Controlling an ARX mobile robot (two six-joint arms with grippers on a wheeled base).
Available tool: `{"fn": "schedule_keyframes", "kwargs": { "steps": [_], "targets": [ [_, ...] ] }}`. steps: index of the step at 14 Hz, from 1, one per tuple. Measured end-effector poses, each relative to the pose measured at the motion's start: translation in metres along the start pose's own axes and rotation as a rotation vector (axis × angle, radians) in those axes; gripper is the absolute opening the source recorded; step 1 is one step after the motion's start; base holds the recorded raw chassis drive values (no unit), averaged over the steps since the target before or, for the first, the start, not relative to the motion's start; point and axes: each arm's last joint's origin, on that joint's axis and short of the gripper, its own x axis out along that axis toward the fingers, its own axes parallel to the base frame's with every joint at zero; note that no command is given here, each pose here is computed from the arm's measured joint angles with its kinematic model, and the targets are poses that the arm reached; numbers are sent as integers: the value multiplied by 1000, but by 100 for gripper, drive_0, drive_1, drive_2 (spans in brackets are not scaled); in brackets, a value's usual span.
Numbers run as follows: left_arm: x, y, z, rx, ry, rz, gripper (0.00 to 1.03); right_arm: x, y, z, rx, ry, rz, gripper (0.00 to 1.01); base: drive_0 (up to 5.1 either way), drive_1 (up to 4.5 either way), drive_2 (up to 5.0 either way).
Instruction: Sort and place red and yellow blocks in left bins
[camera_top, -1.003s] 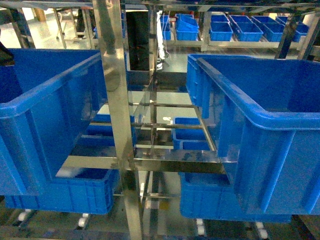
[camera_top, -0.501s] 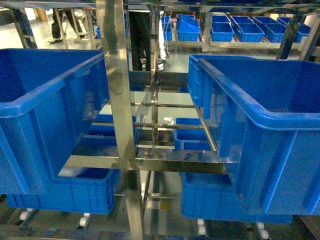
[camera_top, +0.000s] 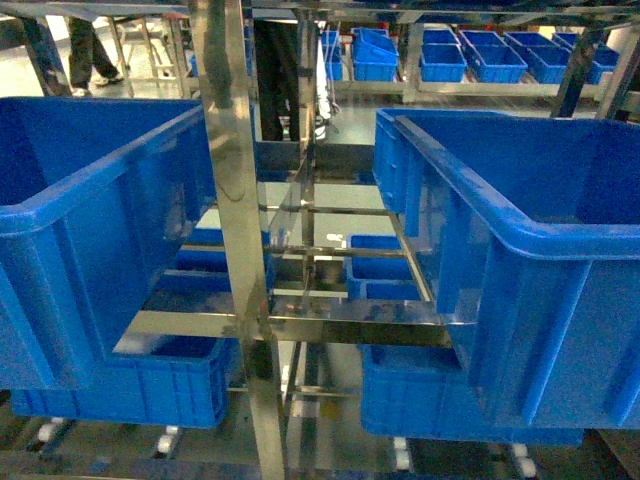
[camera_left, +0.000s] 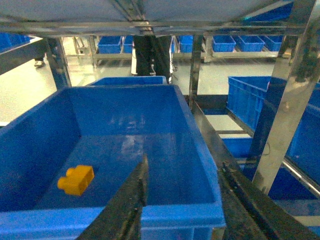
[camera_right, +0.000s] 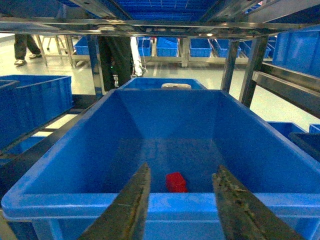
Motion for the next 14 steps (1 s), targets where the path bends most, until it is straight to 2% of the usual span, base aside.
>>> {"fn": "schedule_keyframes", "kwargs": {
  "steps": [1, 2, 3, 4, 6, 9, 14],
  "targets": [
    [-9, -3, -12, -12, -3, 8, 23, -8, 0, -9, -2, 1, 0, 18, 0, 0, 0],
    [-14, -6, -19, -15, -8, 16, 10, -13, 0, -14, -3, 1, 0, 5, 0, 0, 0],
    [-19, -16, -26, -18, -11, 2, 2, -18, 0, -19, -6, 2, 0, 2, 0, 0, 0],
    [-23, -18, -33, -17, -5, -15, 2, -22, 0, -24, -6, 6, 0, 2, 0, 0, 0],
    [-30, -16, -42, -19, -9, 11, 2, -29, 0, -30, -6, 2, -1, 2, 0, 0, 0],
    [-40, -17, -53, -18, -5, 8, 2, -39, 0, -37, -6, 4, -1, 2, 0, 0, 0],
    [-50, -17, -63, -19, -9, 8, 2, -48, 0, -46, -7, -13, -1, 2, 0, 0, 0]
  ]
}}
